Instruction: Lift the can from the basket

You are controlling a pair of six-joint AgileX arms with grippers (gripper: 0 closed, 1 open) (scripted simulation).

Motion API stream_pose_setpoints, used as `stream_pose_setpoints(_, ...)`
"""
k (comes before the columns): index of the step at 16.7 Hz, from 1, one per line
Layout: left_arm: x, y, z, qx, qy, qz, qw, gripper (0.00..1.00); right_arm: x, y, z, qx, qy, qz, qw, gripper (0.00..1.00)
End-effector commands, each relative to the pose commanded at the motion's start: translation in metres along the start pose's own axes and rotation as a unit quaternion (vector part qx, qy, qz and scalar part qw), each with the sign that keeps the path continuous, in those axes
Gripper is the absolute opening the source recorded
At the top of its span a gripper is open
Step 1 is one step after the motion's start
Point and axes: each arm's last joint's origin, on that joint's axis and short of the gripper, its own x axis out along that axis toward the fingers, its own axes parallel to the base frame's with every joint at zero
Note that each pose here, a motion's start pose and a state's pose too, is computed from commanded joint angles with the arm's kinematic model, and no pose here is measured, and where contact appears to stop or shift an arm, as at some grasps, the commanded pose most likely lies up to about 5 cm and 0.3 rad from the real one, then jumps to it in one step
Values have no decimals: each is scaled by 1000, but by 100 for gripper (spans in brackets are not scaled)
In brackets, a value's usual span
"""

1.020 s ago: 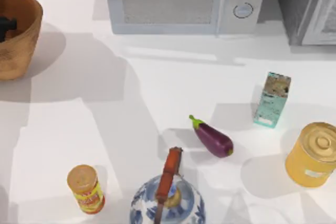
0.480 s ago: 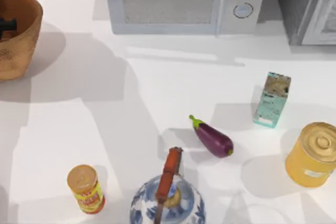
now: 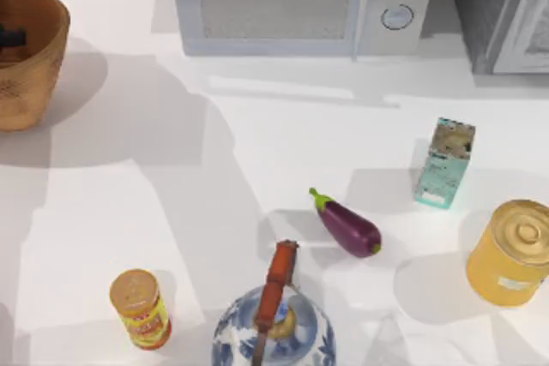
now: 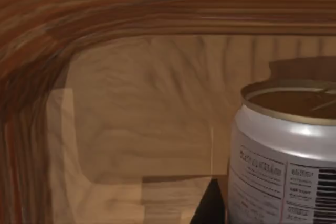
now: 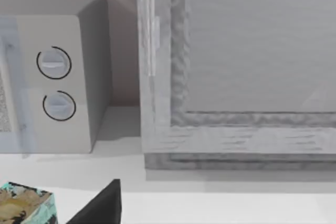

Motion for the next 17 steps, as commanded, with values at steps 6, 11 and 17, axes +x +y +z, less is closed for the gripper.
stream_pose_setpoints(6,-81,-20,-33,0,-103,20,994,0,0,0,0,0,0,0,1000,100)
stream_pose_setpoints(11,-160,-56,-122,9,-242,35,969,0,0,0,0,0,0,0,1000,100)
stream_pose_setpoints(17,-174,-88,-271,17,-434,39,900,0,0,0,0,0,0,0,1000,100)
